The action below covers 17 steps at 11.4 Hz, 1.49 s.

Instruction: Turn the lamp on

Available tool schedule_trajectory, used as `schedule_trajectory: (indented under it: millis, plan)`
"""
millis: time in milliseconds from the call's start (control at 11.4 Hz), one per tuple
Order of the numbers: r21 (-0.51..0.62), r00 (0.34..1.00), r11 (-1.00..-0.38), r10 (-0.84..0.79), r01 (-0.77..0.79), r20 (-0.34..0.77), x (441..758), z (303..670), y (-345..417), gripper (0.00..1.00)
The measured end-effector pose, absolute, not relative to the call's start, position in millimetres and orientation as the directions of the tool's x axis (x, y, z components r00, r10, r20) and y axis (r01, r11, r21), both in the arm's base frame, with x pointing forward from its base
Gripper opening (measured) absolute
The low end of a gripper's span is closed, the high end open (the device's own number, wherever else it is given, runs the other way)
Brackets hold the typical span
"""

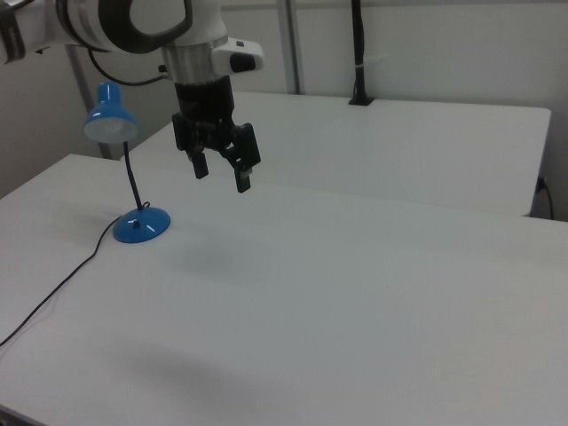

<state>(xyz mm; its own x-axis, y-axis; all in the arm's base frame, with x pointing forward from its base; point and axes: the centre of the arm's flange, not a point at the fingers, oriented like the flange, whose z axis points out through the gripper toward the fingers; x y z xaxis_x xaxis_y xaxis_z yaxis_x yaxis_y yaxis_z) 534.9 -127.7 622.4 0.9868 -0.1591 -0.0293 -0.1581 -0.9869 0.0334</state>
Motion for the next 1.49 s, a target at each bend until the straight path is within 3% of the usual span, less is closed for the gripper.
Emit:
schedule_trajectory:
  millis: [437, 700, 962, 1312, 1487]
  plan:
    - [0.033, 0.986, -0.986, -0.165, -0.164, -0.028, 534.2, 622.8, -130.9, 0.99]
    - [0.026, 0.986, -0.986, -0.163, -0.162, -0.028, 534.5, 622.6, -129.9, 0.84]
    - [0.008, 0.987, -0.987, -0.16, -0.159, -0.027, 535.0, 622.5, -128.0, 0.33]
    - [-0.014, 0.989, -0.989, -0.145, -0.145, -0.014, 541.6, 619.0, -122.2, 0.13]
    - [-0.016, 0.995, -0.995, -0.098, -0.098, -0.014, 553.2, 610.0, -102.0, 0.08]
